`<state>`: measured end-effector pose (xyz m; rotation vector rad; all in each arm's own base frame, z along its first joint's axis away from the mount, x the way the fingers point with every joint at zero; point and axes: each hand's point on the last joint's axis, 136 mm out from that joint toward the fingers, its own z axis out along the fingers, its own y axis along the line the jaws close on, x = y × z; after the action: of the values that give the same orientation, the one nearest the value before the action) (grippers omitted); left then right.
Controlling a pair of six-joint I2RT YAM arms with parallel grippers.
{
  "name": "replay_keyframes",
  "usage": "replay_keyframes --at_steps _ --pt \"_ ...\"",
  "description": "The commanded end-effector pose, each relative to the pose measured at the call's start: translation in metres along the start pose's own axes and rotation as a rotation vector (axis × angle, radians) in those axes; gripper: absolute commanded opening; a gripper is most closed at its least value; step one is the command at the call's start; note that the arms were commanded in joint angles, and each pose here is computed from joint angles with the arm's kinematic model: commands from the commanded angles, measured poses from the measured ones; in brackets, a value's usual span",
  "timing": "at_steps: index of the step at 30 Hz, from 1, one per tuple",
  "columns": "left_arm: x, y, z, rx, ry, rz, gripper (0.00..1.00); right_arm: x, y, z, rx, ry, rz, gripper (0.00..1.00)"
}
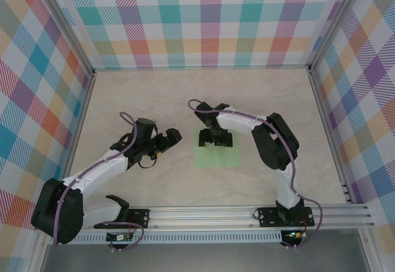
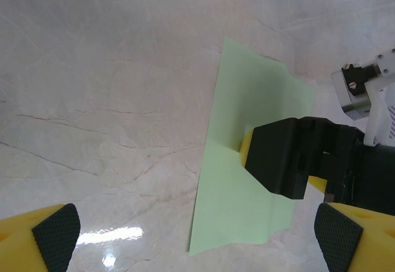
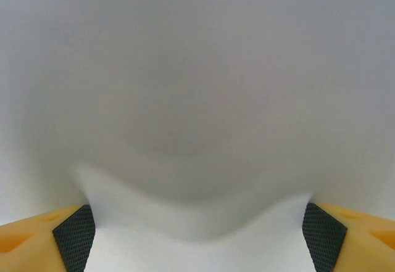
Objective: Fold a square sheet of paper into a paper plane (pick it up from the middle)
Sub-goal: Fold the square sheet of paper in half at the center of the table.
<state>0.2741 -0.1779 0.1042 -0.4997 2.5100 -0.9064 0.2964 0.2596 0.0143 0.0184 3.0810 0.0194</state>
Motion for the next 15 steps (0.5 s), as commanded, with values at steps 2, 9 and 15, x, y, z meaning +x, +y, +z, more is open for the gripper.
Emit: replay_keyframes --at_steps 2,9,15 --pt "0.005 0.003 -0.003 -0.008 0.003 0.012 1.00 0.020 -0.010 0.022 0.045 0.088 0.002 0.88" --pt "0.004 0.003 -0.003 -0.013 0.005 0.012 1.00 0.007 0.000 -0.006 -0.009 0.025 -0.006 0.73" --pt "0.005 0.008 -0.006 -0.032 -0.005 0.009 1.00 0.002 0.004 -0.020 -0.049 -0.014 -0.006 0.49"
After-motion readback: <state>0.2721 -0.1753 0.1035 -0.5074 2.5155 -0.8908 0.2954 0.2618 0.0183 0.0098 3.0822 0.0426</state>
